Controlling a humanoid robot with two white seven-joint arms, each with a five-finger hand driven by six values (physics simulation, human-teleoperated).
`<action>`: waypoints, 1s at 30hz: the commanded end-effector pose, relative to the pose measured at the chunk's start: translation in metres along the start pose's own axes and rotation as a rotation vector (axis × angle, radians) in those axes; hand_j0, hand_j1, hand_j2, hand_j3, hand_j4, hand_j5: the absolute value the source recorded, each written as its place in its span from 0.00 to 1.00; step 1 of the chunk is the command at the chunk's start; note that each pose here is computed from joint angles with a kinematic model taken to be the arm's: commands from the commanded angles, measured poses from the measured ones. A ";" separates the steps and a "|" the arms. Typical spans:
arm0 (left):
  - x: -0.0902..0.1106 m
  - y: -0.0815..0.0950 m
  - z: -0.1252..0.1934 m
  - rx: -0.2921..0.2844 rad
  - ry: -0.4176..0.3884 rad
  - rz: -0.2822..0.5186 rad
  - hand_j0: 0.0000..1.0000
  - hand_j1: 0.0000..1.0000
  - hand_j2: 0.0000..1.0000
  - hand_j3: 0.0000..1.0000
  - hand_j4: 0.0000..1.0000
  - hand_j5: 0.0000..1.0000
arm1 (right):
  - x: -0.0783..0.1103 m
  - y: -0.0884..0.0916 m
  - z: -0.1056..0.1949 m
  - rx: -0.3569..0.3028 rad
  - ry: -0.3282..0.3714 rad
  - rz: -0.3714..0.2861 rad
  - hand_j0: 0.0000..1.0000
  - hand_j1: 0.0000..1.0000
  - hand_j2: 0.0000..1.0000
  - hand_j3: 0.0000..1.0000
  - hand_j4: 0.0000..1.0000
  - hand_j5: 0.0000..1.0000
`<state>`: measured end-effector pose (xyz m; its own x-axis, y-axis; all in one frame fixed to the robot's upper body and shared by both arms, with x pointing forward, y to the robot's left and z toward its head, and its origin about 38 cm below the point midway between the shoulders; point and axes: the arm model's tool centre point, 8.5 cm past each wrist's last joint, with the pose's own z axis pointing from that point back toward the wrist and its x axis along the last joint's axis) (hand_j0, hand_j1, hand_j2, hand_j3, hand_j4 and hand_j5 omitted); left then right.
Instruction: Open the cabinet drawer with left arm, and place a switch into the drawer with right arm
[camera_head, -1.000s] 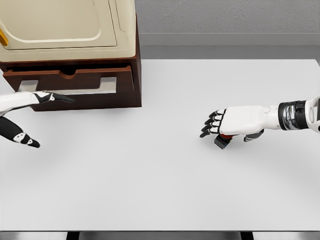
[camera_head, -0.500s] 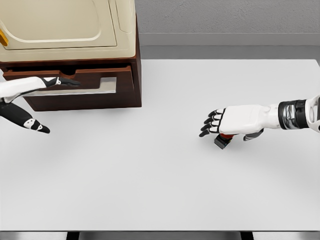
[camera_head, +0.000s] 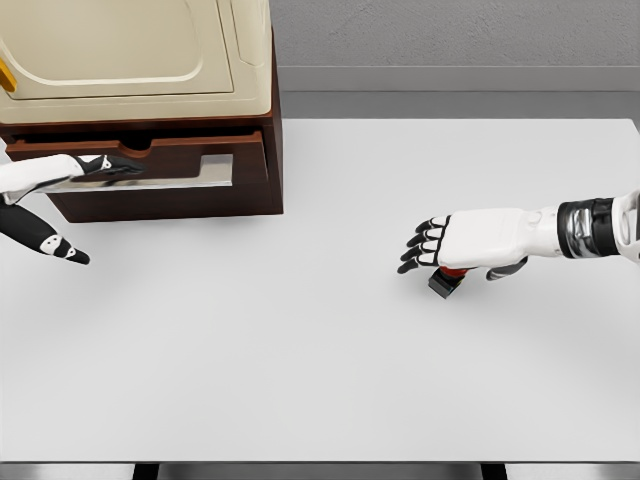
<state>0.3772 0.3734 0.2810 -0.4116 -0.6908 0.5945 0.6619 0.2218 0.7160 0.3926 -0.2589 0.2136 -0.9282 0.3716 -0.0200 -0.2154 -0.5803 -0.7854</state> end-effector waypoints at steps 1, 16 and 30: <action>-0.001 0.000 0.001 -0.002 0.013 -0.005 1.00 1.00 1.00 1.00 1.00 1.00 | 0.000 0.000 0.001 -0.002 0.001 -0.004 1.00 1.00 1.00 1.00 1.00 1.00; 0.004 -0.014 0.006 -0.068 0.013 -0.025 1.00 1.00 1.00 1.00 1.00 1.00 | 0.001 0.004 -0.002 0.010 -0.006 -0.011 1.00 1.00 1.00 1.00 1.00 1.00; 0.009 -0.025 0.032 -0.147 -0.076 -0.120 1.00 1.00 1.00 1.00 1.00 1.00 | 0.000 0.006 -0.004 0.021 0.000 -0.003 1.00 1.00 1.00 1.00 1.00 1.00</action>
<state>0.3394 0.3833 0.2763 -0.5207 -0.6628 0.5381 0.6924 0.0410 0.7204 0.3922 -0.2600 0.2065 -0.9282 0.3714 -0.0209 -0.2216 -0.5972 -0.7709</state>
